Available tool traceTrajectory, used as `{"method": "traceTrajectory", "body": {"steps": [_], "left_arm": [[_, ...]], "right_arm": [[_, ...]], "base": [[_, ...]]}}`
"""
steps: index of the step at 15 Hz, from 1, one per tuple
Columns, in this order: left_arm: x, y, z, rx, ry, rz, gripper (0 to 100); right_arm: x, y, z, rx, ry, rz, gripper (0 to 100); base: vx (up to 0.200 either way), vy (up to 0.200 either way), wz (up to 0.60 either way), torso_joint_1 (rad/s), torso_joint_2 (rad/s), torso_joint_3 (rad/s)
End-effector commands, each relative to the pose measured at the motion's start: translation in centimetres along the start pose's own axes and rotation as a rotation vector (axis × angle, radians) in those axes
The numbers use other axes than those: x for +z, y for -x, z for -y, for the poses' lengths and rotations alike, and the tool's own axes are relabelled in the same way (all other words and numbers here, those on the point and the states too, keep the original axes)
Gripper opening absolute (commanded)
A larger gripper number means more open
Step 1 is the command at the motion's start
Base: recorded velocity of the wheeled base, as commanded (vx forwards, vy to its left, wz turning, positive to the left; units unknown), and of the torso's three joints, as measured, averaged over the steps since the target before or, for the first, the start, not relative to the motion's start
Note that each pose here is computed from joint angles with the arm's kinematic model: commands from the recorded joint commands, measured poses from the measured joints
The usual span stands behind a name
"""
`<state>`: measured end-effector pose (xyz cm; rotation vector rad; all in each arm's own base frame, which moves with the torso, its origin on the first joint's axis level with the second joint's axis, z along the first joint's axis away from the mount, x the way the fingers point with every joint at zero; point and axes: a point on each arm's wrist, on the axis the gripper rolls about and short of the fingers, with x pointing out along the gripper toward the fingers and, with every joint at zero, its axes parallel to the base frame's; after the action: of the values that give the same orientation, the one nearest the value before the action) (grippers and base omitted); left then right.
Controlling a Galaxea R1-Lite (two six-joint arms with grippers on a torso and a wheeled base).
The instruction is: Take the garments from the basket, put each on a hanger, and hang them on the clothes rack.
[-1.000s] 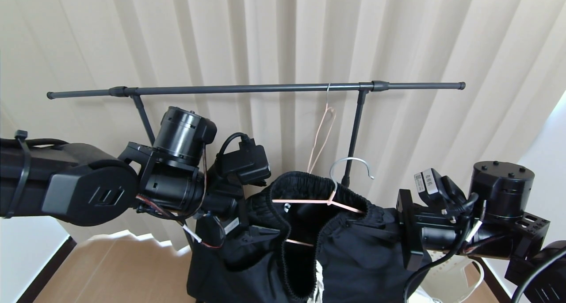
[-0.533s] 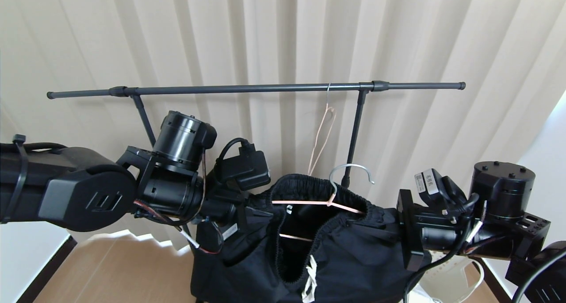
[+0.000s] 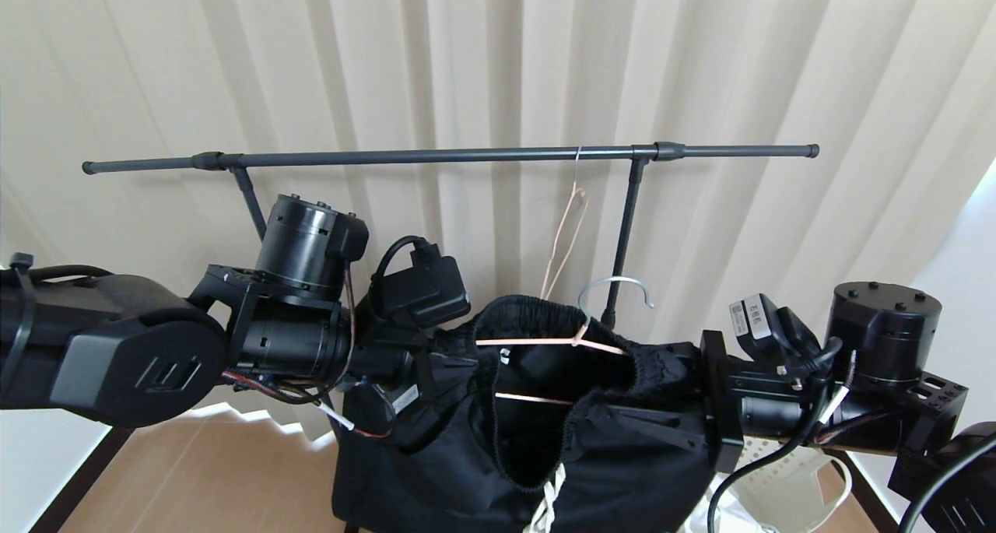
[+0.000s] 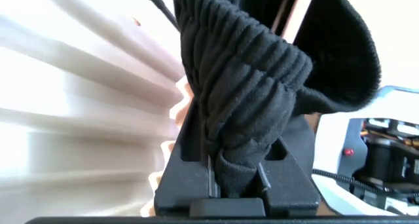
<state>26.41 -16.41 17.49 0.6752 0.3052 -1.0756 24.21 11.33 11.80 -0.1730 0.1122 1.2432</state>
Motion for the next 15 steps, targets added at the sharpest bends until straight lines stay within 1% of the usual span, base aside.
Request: {"method": "traceTrajectory", "body": {"steps": [1, 3, 5, 6, 8, 10, 12, 15], "left_arm": [[0.2, 0.6, -0.1, 0.018, 0.0, 0.016, 0], [0.2, 1.0, 0.0, 0.024, -0.001, 0.02, 0], [0.2, 1.5, 0.3, 0.029, 0.013, 0.024, 0], [0.1, 2.0, 0.0, 0.044, 0.024, 0.025, 0], [-0.2, 2.3, 0.2, 0.047, 0.031, 0.021, 0], [-0.4, 2.8, 0.2, 0.06, 0.034, 0.026, 0], [-0.8, 3.0, 0.5, 0.068, 0.035, 0.029, 0], [-1.4, 3.0, 0.5, 0.09, 0.041, 0.037, 0]], "right_arm": [[-0.1, 0.0, 0.3, -0.01, -0.002, -0.003, 100], [-0.2, 0.5, 0.8, -0.035, -0.004, -0.001, 100], [0.0, 1.0, 1.5, -0.057, 0.002, 0.008, 100], [0.2, 1.4, 2.1, -0.082, 0.007, 0.014, 100], [0.3, 1.7, 2.5, -0.098, 0.009, 0.018, 100], [0.3, 2.3, 3.3, -0.135, 0.01, 0.02, 100], [-0.4, 2.2, 3.7, -0.138, -0.008, 0.007, 100], [-0.7, 2.0, 3.8, -0.138, -0.015, 0.0, 100]], "base": [[0.0, 0.0, 0.0, 0.0, 0.0, 0.0], [0.0, 0.0, 0.0, 0.0, 0.0, 0.0], [0.0, 0.0, 0.0, 0.0, 0.0, 0.0], [0.0, 0.0, 0.0, 0.0, 0.0, 0.0], [0.0, 0.0, 0.0, 0.0, 0.0, 0.0], [0.0, 0.0, 0.0, 0.0, 0.0, 0.0], [0.0, 0.0, 0.0, 0.0, 0.0, 0.0], [0.0, 0.0, 0.0, 0.0, 0.0, 0.0]]}}
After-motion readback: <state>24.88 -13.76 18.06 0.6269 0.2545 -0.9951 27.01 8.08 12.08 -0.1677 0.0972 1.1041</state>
